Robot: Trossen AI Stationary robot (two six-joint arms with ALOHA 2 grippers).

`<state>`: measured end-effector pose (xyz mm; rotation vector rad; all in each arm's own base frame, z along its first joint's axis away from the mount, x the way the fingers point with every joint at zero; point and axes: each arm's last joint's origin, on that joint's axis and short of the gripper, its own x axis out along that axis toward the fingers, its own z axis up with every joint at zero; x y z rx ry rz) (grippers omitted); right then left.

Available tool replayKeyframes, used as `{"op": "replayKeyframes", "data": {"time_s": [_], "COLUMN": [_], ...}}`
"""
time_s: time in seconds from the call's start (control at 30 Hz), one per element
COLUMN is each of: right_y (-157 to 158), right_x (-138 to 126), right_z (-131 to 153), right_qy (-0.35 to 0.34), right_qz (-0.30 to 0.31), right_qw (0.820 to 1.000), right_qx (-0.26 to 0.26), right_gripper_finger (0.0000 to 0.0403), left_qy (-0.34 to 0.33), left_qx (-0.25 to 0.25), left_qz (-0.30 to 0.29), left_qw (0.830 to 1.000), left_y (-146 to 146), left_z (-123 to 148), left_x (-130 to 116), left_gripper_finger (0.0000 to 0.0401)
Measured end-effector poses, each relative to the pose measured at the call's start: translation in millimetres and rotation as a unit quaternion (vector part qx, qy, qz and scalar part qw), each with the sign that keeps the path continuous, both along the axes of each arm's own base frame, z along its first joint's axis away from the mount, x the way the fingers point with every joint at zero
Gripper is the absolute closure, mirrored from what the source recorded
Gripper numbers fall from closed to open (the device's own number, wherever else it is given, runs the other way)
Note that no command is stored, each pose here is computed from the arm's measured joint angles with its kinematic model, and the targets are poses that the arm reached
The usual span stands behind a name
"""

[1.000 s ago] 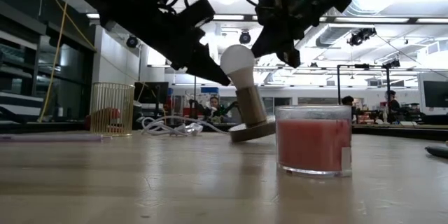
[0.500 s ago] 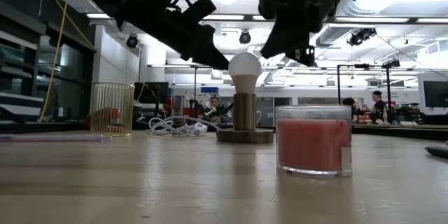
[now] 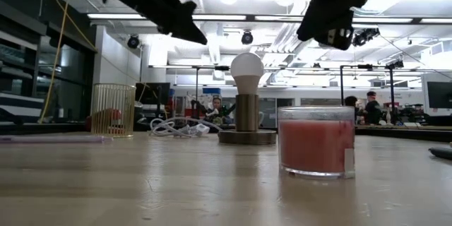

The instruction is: Screw lightbulb

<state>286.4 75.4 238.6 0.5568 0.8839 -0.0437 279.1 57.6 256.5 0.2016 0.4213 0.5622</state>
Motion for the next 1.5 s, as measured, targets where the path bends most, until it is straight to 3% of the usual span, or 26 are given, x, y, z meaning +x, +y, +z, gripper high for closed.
{"op": "replayKeyframes", "data": {"time_s": [0.17,0.7,0.87,1.0,1.17,1.27,1.33,1.5], "right_y": [9,9,4,0,-13,-30,-40,-65], "right_x": [-3,-3,-4,-3,-1,4,9,13], "right_z": [0,1,0,1,3,3,5,5], "right_qy": [-0.008,-0.019,-0.023,-0.051,-0.07,-0.056,-0.061,-0.048], "right_qz": [-0.031,-0.074,-0.166,-0.255,-0.322,-0.303,-0.277,-0.196], "right_qw": [0.999,0.995,0.983,0.962,0.94,0.948,0.955,0.972], "right_qx": [-0.023,-0.056,-0.069,-0.077,-0.084,-0.079,-0.092,-0.12], "right_gripper_finger": [0.0403,0.0403,0.0403,0.0403,0.0403,0.0403,0.0403,0.0403], "left_qy": [-0.007,0.015,0.013,-0.022,-0.041,-0.061,-0.081,-0.066], "left_qx": [-0.05,-0.073,-0.106,-0.156,-0.195,-0.23,-0.224,-0.168], "left_qz": [-0.013,-0.089,-0.154,-0.191,-0.249,-0.274,-0.284,-0.248], "left_qw": [0.999,0.993,0.982,0.969,0.948,0.932,0.929,0.952], "left_y": [-8,-29,-34,-43,-70,-91,-103,-116], "left_z": [6,2,3,8,-10,-28,-34,-51], "left_x": [-10,-9,-9,-12,-15,-15,-11,22], "left_gripper_finger": [0.0401,0.0401,0.0401,0.0401,0.0401,0.0401,0.0401,0.0401]}}
